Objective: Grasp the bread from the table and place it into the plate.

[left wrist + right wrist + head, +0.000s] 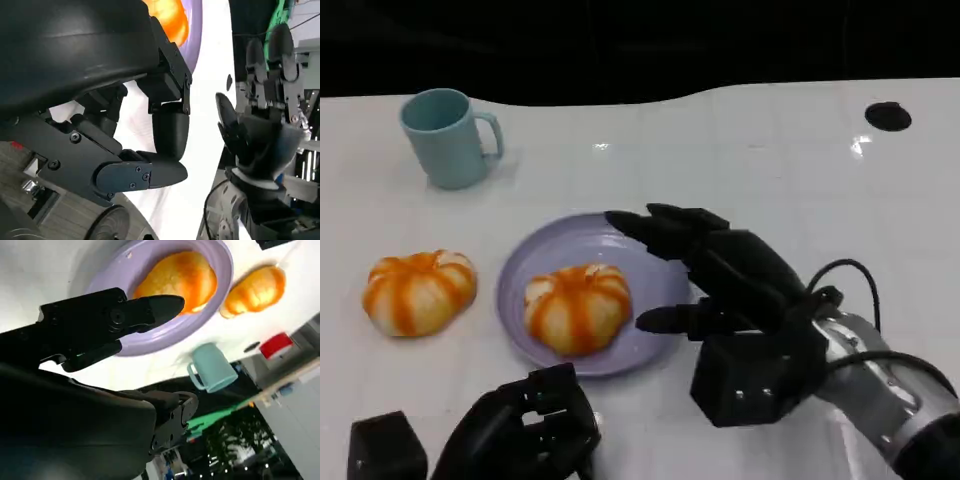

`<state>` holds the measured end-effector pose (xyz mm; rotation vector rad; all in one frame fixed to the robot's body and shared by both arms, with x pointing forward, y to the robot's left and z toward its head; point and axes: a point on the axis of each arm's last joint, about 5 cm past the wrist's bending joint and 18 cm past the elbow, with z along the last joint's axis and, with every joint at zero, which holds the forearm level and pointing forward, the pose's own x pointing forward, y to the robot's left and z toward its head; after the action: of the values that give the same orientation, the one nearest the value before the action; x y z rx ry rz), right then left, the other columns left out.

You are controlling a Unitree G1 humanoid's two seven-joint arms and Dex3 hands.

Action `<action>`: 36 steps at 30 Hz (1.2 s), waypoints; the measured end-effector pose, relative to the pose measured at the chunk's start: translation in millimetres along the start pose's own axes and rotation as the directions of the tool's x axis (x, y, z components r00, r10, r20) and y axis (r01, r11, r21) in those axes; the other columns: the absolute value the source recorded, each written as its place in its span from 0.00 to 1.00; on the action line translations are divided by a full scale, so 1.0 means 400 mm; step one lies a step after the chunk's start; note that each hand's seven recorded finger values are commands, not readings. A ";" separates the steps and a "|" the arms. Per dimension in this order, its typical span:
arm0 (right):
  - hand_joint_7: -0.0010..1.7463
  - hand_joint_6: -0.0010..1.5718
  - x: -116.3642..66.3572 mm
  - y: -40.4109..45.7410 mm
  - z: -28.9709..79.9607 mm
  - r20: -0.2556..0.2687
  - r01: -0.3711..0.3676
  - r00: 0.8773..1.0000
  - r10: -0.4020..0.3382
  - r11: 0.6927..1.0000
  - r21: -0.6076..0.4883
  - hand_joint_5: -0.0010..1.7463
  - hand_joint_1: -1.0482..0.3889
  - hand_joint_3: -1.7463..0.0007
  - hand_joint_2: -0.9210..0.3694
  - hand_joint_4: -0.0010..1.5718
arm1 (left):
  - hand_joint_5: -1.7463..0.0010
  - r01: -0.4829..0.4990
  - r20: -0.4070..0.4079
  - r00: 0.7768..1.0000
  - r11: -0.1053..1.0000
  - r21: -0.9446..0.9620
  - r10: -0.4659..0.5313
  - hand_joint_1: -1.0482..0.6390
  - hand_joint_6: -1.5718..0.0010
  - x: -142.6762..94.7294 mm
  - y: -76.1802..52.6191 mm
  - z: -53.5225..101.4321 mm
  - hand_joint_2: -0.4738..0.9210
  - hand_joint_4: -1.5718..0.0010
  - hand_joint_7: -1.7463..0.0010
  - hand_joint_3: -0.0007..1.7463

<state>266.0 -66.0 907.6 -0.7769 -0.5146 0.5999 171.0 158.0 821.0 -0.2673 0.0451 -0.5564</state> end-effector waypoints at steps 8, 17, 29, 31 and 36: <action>0.11 0.45 -0.084 -0.005 -0.032 0.058 0.190 0.981 -0.187 0.981 -0.051 0.34 0.53 0.99 0.02 0.30 | 0.00 0.000 0.001 1.000 1.000 -0.003 0.000 0.30 0.52 0.001 -0.001 -0.001 0.79 0.51 0.18 0.42; 0.39 0.54 -0.137 -0.021 -0.060 0.082 0.346 0.937 -0.341 0.936 -0.069 0.74 0.63 0.80 0.12 0.46 | 0.00 -0.001 -0.001 1.000 1.000 -0.006 0.001 0.30 0.53 0.003 -0.002 -0.001 0.79 0.51 0.18 0.42; 0.69 0.52 -0.226 -0.043 -0.093 0.041 0.375 0.927 -0.373 0.924 -0.080 0.98 0.62 0.39 0.36 0.57 | 0.00 0.000 -0.001 1.000 1.000 -0.010 0.000 0.29 0.52 0.004 -0.003 -0.001 0.80 0.50 0.18 0.41; 0.73 0.49 -0.240 -0.040 -0.093 0.023 0.378 0.926 -0.378 0.922 -0.084 0.99 0.61 0.40 0.34 0.56 | 0.00 0.000 0.000 1.000 1.000 -0.011 0.000 0.29 0.52 0.005 -0.003 -0.001 0.80 0.51 0.18 0.40; 0.88 0.40 -0.271 -0.038 -0.079 -0.056 0.353 0.931 -0.361 0.928 -0.117 1.00 0.56 0.49 0.25 0.54 | 0.00 0.003 0.003 1.000 1.000 -0.010 -0.003 0.29 0.52 0.009 -0.003 0.000 0.80 0.50 0.18 0.39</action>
<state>212.4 -162.3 877.6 -0.7786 -0.6033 0.2039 173.4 155.2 821.7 -0.2780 0.0451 -0.5592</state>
